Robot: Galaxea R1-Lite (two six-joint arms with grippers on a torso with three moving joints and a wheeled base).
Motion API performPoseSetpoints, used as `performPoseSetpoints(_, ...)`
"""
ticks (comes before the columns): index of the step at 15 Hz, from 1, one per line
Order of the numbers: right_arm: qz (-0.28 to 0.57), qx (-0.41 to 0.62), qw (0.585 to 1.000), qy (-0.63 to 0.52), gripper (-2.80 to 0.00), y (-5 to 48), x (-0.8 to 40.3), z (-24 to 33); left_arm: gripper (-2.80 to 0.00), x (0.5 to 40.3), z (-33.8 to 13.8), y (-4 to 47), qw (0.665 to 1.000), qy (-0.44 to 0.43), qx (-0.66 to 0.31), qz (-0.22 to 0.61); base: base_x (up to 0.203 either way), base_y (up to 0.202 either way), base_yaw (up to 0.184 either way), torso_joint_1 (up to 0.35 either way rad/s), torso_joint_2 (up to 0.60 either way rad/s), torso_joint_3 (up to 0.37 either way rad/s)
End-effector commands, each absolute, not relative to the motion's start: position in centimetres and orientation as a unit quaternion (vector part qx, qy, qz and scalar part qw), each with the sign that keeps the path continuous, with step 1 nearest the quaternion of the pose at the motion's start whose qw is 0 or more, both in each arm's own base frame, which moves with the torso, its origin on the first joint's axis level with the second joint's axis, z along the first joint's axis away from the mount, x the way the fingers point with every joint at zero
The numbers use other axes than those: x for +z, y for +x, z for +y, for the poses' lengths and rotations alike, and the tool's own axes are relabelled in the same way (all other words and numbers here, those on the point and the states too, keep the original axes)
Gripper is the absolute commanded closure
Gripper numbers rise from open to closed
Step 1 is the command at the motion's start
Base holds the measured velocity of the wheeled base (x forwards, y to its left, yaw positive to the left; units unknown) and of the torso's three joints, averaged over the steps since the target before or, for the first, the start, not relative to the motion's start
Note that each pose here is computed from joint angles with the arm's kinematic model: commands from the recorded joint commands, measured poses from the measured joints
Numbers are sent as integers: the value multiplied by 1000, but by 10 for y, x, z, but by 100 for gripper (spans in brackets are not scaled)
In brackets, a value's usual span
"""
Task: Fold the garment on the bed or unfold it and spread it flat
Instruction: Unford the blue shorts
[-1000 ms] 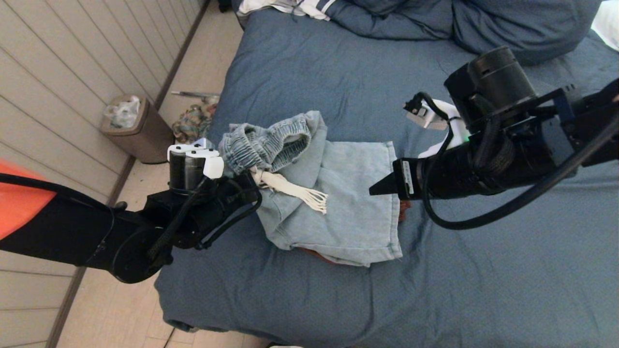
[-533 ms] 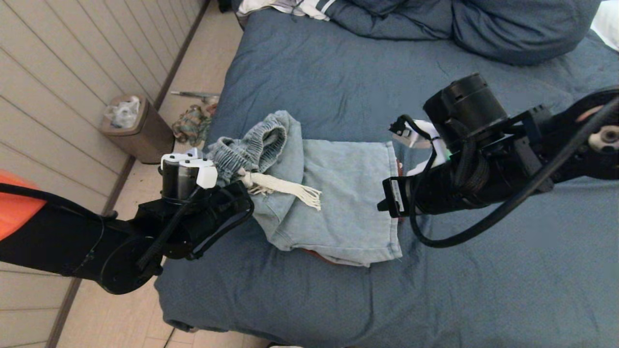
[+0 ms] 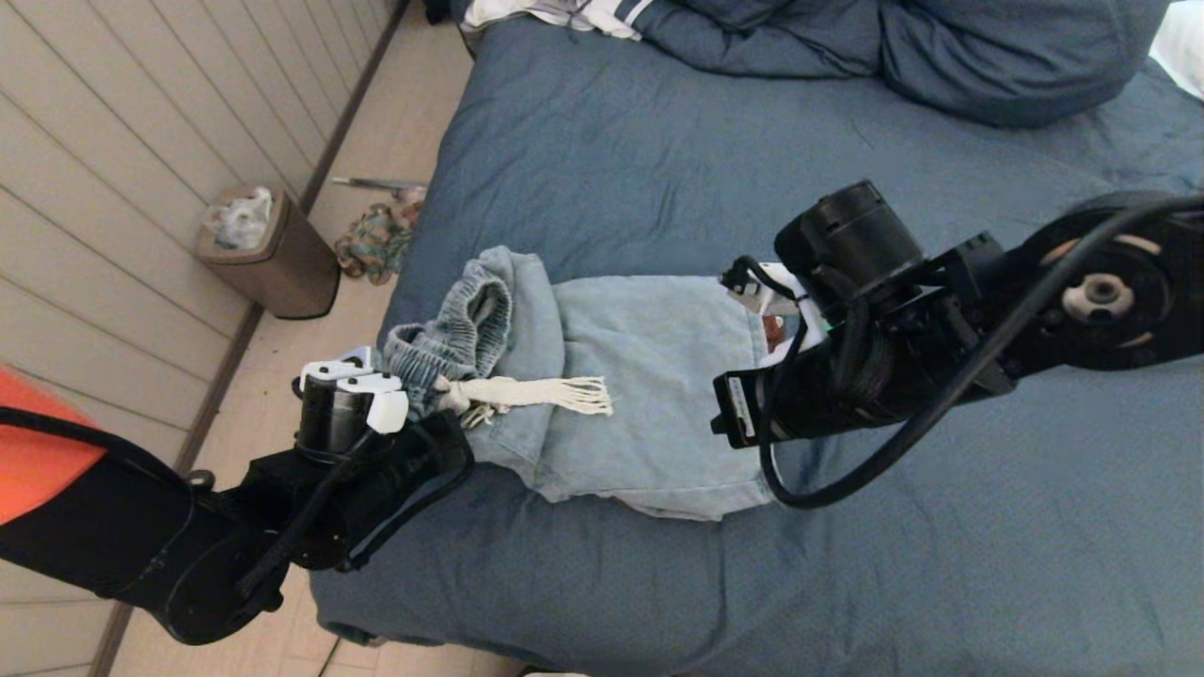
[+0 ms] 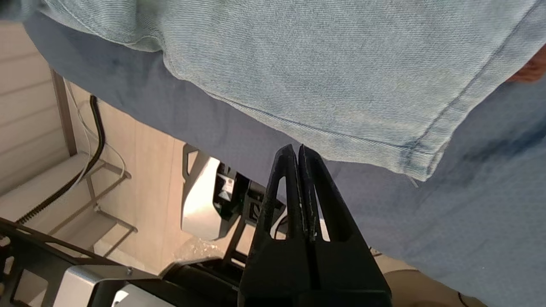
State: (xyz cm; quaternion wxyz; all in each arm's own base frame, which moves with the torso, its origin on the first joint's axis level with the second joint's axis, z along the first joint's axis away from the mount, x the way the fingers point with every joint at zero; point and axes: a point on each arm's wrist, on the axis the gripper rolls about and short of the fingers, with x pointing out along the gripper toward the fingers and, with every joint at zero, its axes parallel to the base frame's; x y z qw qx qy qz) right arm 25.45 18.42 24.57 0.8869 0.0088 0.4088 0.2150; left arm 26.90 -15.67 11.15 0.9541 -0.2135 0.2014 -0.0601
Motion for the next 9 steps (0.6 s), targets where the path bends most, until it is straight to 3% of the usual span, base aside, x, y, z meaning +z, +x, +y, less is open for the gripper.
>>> performPoseSetpoints(1,417,213,884,6,0,258,240,187,0,104,-156,268,954,-211,-56,208,0,0,0,0,0,0)
performPoseSetpoints(2,417,213,884,6,0,258,240,187,0,104,-156,268,954,-212,-56,204,0,0,0,0,0,0)
performPoseSetpoints(3,419,212,883,6,0,258,239,188,-280,103,-157,269,955,-211,-53,202,0,0,0,0,0,0)
performPoseSetpoints(9,416,212,884,11,0,259,239,187,-280,113,-151,259,955,-215,-71,192,0,0,0,0,0,0)
